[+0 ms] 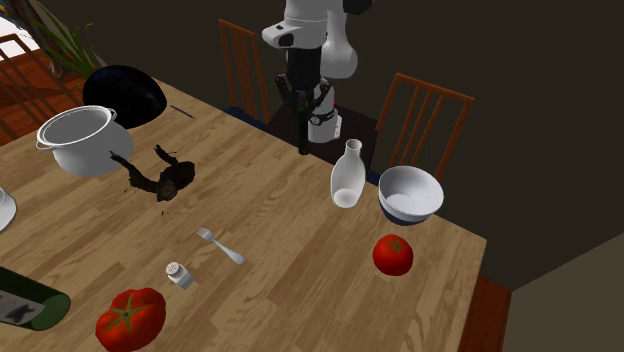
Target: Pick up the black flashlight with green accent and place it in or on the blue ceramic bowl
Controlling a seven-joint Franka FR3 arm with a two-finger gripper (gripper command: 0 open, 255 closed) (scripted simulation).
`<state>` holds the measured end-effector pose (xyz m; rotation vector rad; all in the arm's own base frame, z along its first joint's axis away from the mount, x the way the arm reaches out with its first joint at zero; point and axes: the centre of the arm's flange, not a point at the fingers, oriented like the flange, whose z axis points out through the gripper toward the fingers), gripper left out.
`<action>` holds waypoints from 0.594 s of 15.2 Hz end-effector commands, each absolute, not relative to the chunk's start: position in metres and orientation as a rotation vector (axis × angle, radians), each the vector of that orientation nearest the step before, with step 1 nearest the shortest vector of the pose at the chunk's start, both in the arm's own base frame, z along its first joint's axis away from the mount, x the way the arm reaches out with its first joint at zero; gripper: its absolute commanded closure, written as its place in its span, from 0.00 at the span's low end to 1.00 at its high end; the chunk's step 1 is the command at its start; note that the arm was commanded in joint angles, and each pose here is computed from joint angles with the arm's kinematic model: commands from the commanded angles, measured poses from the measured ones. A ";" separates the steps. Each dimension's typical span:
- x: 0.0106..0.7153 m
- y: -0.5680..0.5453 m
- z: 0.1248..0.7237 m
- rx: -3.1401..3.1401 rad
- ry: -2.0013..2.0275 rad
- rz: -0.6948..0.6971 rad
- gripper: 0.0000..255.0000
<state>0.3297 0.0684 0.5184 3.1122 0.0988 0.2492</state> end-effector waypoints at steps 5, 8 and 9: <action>0.317 0.150 0.531 3.110 0.116 0.270 1.00; 0.313 0.189 0.536 3.110 0.116 0.270 1.00; 0.312 0.202 0.538 3.110 0.116 0.270 1.00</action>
